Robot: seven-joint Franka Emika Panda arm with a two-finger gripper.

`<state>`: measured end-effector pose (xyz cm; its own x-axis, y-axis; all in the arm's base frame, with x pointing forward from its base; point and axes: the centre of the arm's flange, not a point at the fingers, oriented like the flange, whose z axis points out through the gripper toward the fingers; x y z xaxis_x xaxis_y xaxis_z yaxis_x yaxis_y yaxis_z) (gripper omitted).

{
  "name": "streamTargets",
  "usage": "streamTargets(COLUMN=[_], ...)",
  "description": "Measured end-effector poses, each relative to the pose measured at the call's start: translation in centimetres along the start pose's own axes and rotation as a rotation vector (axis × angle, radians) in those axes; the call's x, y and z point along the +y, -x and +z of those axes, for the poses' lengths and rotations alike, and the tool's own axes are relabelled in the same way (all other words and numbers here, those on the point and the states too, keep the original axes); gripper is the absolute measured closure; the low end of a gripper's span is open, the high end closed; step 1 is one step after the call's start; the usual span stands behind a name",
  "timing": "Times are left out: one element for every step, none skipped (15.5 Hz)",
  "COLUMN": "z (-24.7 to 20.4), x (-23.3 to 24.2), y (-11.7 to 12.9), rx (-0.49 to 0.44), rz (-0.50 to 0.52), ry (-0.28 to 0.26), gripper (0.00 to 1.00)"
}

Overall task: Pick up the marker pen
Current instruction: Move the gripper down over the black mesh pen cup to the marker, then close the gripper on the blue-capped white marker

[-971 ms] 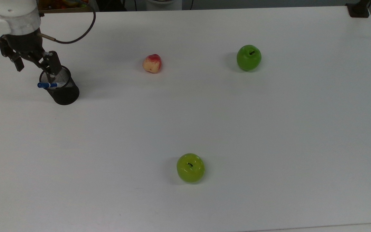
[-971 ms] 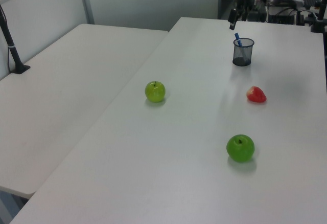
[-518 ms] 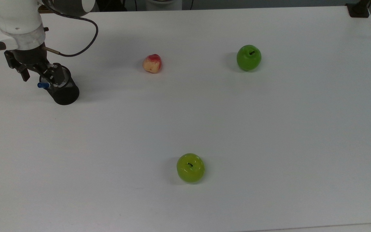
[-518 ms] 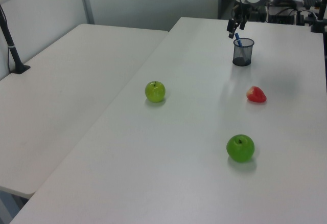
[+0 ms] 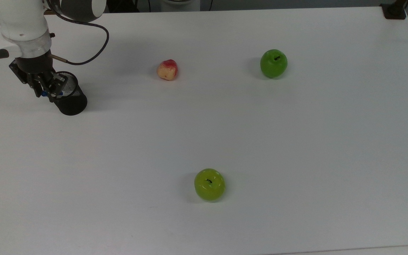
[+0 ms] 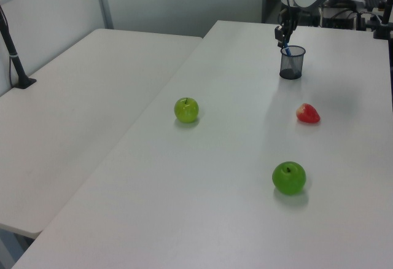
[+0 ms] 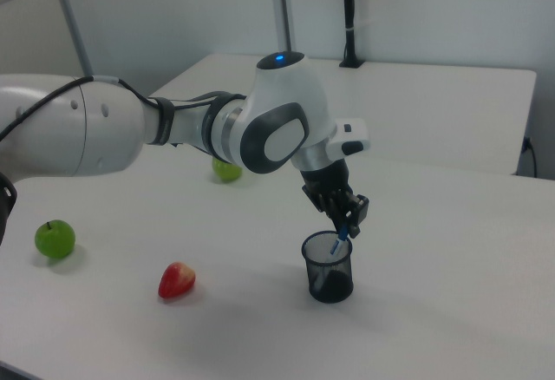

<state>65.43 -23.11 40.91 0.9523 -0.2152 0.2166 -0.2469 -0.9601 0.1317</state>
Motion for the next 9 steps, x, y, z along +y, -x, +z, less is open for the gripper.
streamTargets(z=[0.02,0.02,0.03,0.02,0.03,0.02,0.04,0.04,0.04], x=[-0.01,-0.02,-0.05,-0.06,-0.07,-0.08,-0.07,-0.08,-0.08], y=[0.01,0.01,0.01,0.01,0.01,0.01,0.01,0.01,0.01], rx=[0.000,0.000,-0.001,0.000,-0.001,0.000,-0.001,-0.001,-0.001], rz=[0.000,0.000,-0.001,-0.001,-0.001,-0.001,-0.001,-0.001,-0.001], ry=[0.000,0.000,0.000,-0.001,-0.001,-0.001,-0.001,-0.001,-0.001], gripper=[0.66,0.66,0.73,0.77,0.77,0.82,0.83,0.83,0.83])
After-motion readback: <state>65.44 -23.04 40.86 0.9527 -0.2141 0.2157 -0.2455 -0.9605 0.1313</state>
